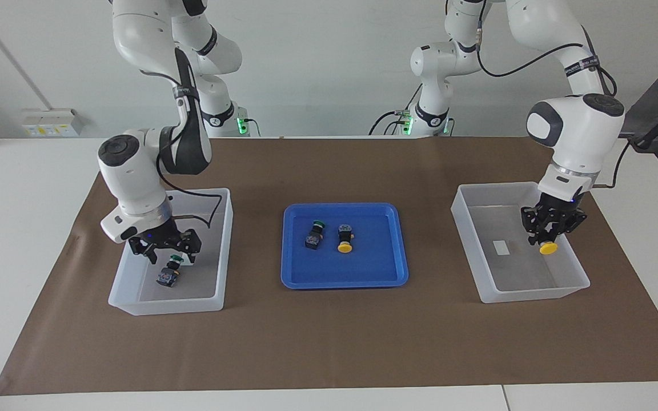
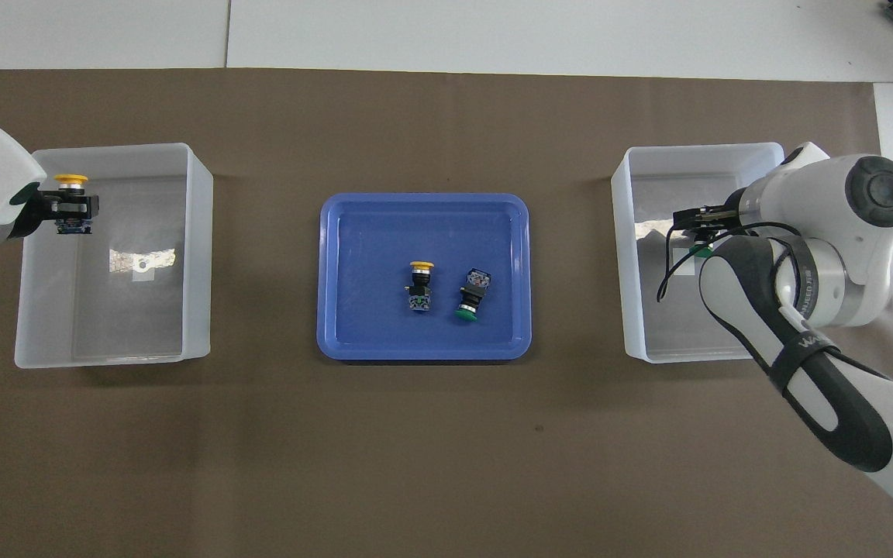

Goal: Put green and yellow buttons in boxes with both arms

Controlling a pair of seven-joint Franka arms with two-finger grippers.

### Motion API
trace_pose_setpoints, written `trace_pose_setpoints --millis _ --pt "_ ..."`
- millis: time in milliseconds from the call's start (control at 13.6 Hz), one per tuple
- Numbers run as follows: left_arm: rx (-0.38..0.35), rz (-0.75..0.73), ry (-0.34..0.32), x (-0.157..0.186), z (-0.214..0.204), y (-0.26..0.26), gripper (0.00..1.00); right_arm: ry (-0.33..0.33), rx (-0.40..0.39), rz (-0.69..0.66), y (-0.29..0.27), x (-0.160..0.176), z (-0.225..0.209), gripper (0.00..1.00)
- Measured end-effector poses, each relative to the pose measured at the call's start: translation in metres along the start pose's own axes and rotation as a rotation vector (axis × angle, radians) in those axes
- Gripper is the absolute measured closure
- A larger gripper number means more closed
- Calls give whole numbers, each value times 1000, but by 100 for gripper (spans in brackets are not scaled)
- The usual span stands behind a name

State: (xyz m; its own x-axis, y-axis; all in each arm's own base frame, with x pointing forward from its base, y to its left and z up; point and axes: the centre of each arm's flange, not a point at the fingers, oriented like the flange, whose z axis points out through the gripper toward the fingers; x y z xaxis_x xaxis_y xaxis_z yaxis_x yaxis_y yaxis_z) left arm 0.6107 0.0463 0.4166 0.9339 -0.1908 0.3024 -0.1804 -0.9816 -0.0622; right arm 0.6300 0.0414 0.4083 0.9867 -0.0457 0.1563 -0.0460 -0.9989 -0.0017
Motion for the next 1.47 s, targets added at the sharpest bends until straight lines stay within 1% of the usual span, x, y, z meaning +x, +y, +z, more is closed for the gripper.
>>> trace_pose_setpoints --millis 147,366,513,659,806,953,1026,1099,1246,1319,1392,1466 --pt "-10 19 -3 -1 25 1 60 5 15 77 -51 -2 -32 0" --pt "-31 13 6 -2 60 7 60 1 39 214 -137 -22 -39 0" --pt "-58 -13 20 -2 78 16 60 -17 47 300 -192 -43 -34 0" --pt "-68 -21 22 0 87 21 60 -24 52 368 -238 -63 -22 0" --pt "-69 -23 22 2 91 21 60 -29 56 396 -263 -73 -2 0" --pt "-69 -23 23 2 97 21 59 -47 41 388 -273 -79 21 0" --pt "-69 -20 27 2 99 24 52 -61 30 379 -280 -84 32 0" --pt "-68 -18 32 3 100 25 40 -72 18 368 -288 -90 43 0" --pt "-65 -18 38 4 98 24 19 -87 -1 352 -299 -100 61 0" --pt "-63 -19 45 7 95 23 7 -90 -6 341 -304 -104 70 0" --pt "-59 -20 57 11 89 21 0 -87 -8 331 -308 -106 76 0" --pt "-57 -19 70 15 80 20 0 -84 -13 324 -309 -107 81 0"
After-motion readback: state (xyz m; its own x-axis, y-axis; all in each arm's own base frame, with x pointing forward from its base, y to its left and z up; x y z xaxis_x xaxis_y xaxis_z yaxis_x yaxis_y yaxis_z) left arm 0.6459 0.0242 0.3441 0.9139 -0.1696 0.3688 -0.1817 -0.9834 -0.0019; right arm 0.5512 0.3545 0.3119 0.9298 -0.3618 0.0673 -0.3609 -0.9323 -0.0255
